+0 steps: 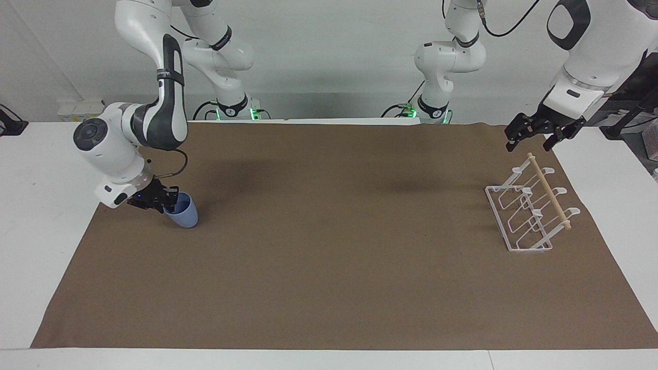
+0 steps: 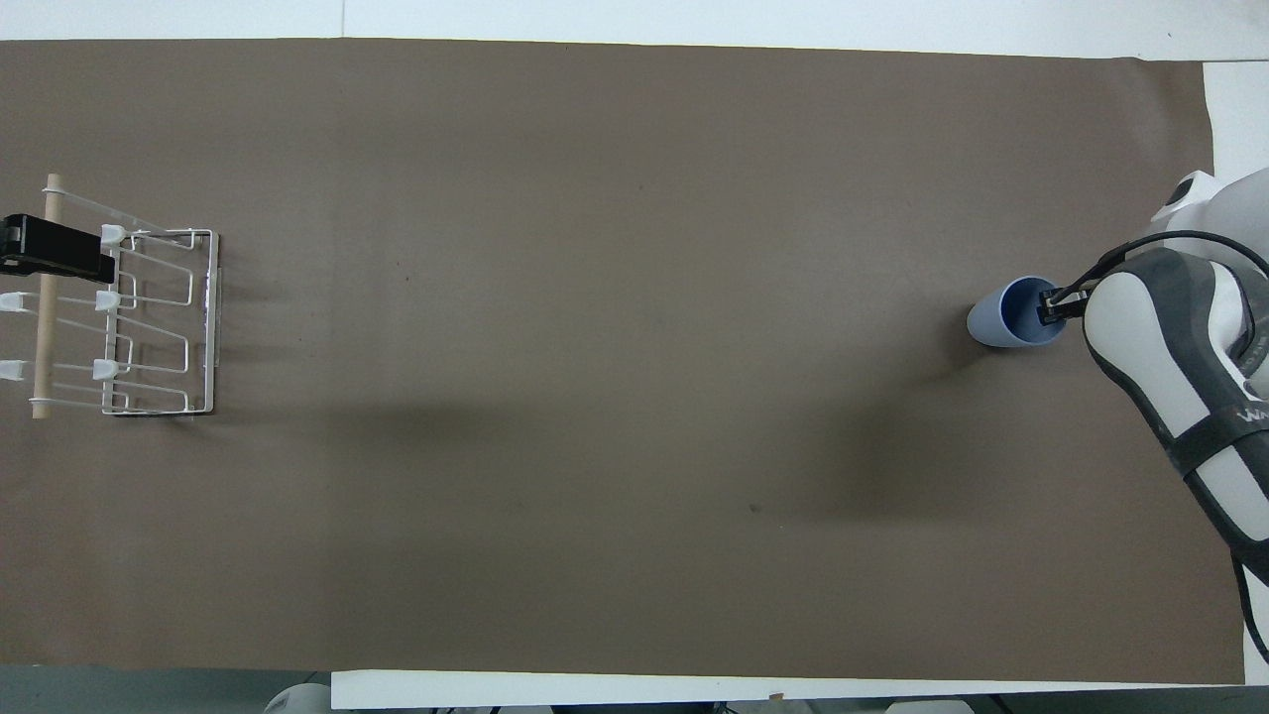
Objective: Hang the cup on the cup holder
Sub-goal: 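Grasp the blue cup rim with the right gripper, then lift the cup with the right gripper while the left gripper rises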
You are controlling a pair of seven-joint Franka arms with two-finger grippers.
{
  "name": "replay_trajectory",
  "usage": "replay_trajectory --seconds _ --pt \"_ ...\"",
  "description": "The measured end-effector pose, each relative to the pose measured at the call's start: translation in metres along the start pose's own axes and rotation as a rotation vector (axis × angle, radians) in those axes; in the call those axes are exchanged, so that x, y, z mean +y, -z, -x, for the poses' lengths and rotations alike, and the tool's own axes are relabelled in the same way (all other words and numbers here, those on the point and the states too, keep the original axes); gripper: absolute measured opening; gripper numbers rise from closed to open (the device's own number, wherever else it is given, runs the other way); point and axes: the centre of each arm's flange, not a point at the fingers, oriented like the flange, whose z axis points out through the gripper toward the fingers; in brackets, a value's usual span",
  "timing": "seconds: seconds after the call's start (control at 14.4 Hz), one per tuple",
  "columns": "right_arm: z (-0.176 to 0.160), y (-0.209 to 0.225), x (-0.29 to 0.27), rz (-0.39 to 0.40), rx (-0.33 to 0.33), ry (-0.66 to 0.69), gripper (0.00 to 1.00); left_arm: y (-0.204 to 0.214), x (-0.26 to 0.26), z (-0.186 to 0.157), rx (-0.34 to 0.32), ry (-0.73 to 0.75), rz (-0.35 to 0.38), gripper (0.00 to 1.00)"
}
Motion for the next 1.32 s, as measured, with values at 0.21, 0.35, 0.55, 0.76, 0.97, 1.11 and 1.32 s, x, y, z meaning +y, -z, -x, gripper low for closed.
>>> replay_trajectory --seconds 0.21,0.35,0.55,0.76,0.97,1.11,1.32 --pt "-0.001 0.001 -0.003 -0.001 -0.002 0.012 0.04 0.0 -0.001 0.0 0.0 0.002 0.0 1.0" --pt "-0.003 0.012 -0.006 -0.032 -0.028 0.029 0.04 0.0 -0.001 0.0 -0.001 0.002 0.0 1.0" --pt "-0.006 0.057 -0.028 -0.217 -0.062 0.013 0.04 0.0 -0.001 0.001 -0.005 0.002 0.0 1.0" --pt "-0.002 0.115 -0.075 -0.393 -0.062 -0.037 0.04 -0.001 -0.001 0.001 -0.007 0.002 0.0 1.0" --pt "0.007 0.16 -0.149 -0.52 -0.095 -0.071 0.04 -0.001 -0.001 0.001 -0.011 0.003 0.0 1.0" --pt "0.012 0.172 -0.176 -0.637 -0.142 -0.113 0.04 -0.001 -0.001 0.002 -0.015 0.01 0.0 1.0" --pt "0.012 0.175 -0.187 -0.785 -0.193 -0.205 0.04 -0.004 0.0 0.004 -0.024 0.048 0.005 1.0"
